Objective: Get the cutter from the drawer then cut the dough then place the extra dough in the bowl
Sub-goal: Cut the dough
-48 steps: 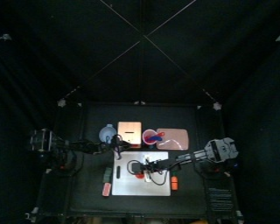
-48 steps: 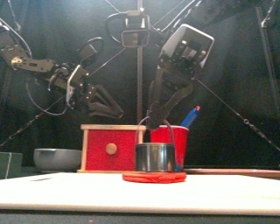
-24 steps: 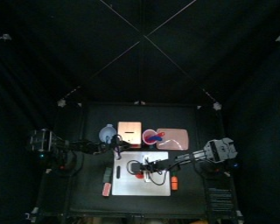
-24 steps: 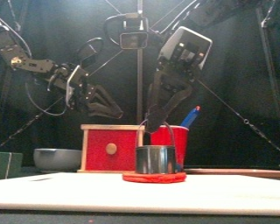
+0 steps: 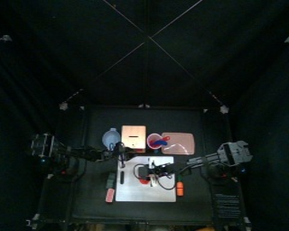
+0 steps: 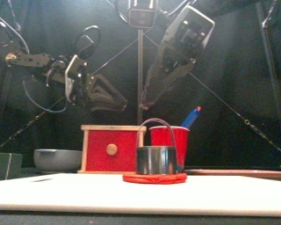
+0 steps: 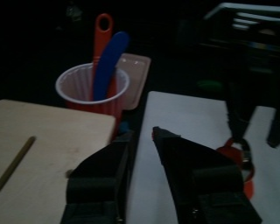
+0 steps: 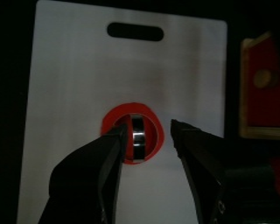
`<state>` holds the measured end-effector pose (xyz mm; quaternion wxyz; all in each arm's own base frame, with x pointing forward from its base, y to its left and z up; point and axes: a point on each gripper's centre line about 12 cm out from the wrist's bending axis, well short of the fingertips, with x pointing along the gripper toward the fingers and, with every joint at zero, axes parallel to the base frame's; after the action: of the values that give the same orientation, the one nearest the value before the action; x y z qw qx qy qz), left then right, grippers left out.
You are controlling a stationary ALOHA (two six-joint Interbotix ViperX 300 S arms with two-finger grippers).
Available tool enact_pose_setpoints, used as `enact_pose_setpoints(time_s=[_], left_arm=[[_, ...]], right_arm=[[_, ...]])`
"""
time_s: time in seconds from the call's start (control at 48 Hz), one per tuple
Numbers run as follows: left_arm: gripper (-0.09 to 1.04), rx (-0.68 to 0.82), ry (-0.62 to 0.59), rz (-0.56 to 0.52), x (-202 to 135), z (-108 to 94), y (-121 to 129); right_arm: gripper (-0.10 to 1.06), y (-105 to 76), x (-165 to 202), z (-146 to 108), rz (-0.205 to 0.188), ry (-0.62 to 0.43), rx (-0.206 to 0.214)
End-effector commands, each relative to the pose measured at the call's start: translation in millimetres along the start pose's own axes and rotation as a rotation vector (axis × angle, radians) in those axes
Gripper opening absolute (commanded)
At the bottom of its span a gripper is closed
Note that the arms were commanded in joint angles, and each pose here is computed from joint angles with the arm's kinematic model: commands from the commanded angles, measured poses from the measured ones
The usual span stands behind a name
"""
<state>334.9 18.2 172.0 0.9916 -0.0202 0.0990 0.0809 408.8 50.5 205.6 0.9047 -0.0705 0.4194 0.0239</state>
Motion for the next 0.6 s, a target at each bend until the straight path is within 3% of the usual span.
enact_pose_setpoints(time_s=[0.021,0.167,0.292,0.396,0.604], left_arm=[[0.78,-0.007,-0.085,-0.043,-1,11,-21],[0.80,-0.015,-0.124,-0.062,-2,7,-36],[0.80,-0.023,-0.138,-0.065,3,-2,-47],[0.80,-0.031,-0.149,-0.059,10,-12,-56],[0.81,-0.035,-0.156,-0.065,22,-27,-78]], right_arm=[[0.81,3.4,-35,8,0.021,-0.162,-0.030],[0.81,3.9,-50,-16,0.044,-0.247,-0.059],[0.81,-0.3,-58,-44,0.067,-0.328,-0.040],[0.81,-3.3,-59,-72,0.102,-0.444,-0.005],[0.81,-3.4,-46,-118,0.140,-0.587,0.114]])
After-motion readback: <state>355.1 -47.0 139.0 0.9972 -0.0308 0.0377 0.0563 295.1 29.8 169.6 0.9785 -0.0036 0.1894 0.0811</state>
